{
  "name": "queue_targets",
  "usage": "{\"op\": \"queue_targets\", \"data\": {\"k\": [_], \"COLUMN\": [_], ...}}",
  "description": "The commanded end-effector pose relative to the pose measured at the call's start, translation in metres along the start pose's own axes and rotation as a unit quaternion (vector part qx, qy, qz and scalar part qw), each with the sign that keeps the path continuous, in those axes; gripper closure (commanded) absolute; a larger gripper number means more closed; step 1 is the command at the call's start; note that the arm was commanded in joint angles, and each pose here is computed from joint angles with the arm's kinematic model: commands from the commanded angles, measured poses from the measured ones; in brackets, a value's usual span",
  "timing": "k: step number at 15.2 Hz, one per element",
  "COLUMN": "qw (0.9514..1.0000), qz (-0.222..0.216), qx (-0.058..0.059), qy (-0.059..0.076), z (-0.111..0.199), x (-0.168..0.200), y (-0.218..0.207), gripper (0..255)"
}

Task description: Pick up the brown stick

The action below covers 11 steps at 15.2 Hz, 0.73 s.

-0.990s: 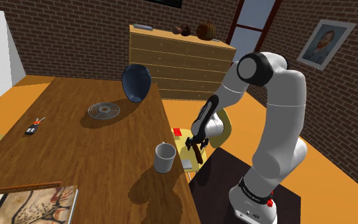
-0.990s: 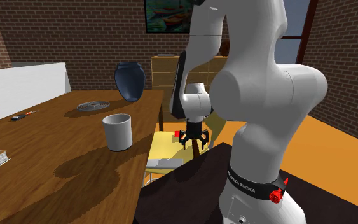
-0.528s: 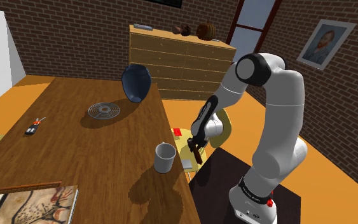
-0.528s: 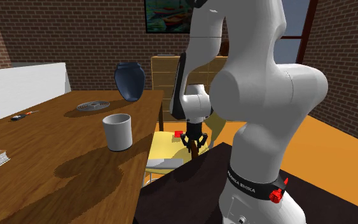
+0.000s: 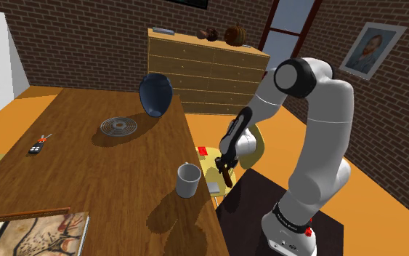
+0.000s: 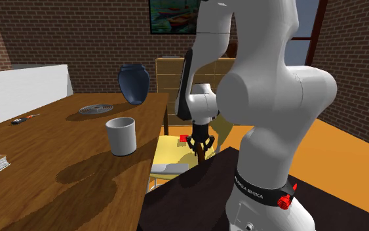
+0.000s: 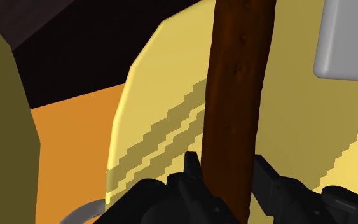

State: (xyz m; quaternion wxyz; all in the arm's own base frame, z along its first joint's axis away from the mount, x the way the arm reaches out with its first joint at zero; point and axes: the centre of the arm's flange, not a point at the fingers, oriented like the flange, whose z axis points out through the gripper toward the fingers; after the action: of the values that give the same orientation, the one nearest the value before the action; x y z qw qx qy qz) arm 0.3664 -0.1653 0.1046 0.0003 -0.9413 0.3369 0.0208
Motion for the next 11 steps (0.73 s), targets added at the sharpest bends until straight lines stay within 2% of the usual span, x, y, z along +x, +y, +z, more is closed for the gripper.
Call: {"op": "queue_targets", "data": {"k": [1, 11], "qw": [0.9999, 0.9999], "qz": [0.012, 0.012], "qx": [0.0, 0.0], "qy": [0.005, 0.005], "z": [-0.015, -0.063], "x": [0.002, 0.0], "y": [0.01, 0.011], "gripper": [255, 255]}}
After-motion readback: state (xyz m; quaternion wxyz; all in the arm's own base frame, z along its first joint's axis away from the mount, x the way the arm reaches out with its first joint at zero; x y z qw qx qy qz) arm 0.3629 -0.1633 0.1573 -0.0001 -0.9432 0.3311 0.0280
